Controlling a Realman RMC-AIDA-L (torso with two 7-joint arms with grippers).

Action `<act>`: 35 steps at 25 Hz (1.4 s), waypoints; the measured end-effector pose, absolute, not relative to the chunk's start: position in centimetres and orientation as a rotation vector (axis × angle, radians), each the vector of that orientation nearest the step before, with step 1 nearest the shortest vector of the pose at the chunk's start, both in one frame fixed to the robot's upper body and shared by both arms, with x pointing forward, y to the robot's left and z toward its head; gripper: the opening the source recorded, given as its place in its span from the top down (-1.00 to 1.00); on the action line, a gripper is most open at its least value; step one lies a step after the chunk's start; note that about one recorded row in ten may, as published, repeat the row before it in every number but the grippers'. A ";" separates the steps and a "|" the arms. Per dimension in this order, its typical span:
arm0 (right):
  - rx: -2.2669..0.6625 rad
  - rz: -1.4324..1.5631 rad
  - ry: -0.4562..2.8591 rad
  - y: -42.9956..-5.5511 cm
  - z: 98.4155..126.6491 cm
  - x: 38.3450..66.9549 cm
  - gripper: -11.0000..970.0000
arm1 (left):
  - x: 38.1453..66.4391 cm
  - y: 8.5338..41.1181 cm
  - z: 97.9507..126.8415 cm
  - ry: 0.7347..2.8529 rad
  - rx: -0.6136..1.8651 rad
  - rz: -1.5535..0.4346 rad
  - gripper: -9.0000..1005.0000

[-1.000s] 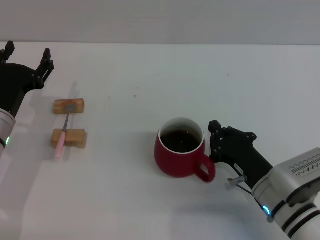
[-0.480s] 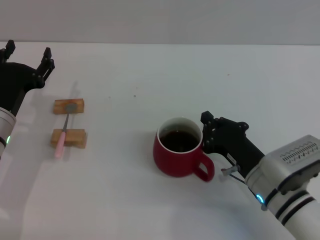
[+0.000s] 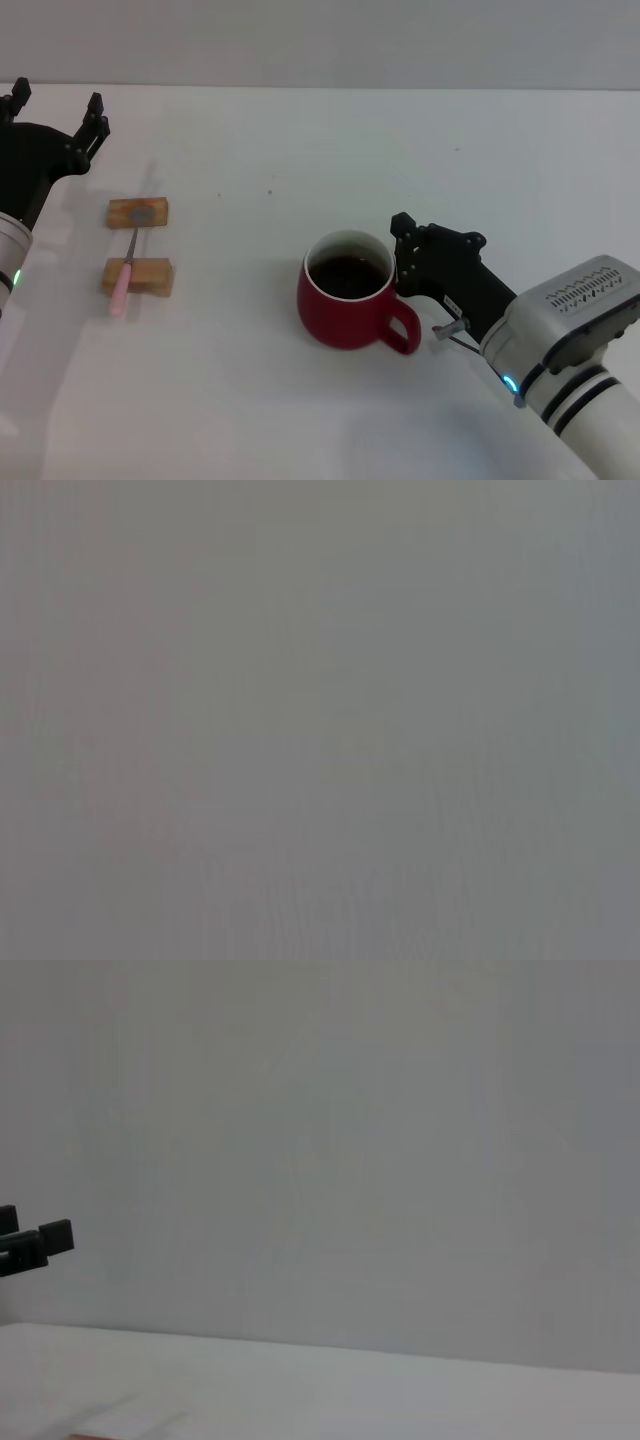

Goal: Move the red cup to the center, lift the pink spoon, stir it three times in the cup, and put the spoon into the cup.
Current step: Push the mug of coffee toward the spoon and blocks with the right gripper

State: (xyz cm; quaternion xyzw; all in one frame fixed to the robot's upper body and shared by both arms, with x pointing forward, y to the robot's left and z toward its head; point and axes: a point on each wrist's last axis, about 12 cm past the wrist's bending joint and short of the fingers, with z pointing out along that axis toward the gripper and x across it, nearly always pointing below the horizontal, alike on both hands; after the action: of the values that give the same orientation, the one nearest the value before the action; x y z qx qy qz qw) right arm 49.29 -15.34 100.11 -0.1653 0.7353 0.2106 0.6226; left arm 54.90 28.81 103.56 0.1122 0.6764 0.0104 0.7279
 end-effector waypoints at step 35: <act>-0.052 0.172 1.555 -24.3 100.0 47.3 0.98 | 54.9 28.9 103.5 1.495 0.240 0.028 -0.66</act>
State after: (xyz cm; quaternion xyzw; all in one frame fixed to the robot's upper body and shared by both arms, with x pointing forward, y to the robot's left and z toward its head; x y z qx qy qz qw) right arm 47.31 -24.27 99.97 -0.0236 0.7007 0.0777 0.7088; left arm 54.86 28.90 103.48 0.1088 0.6780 0.0126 0.7268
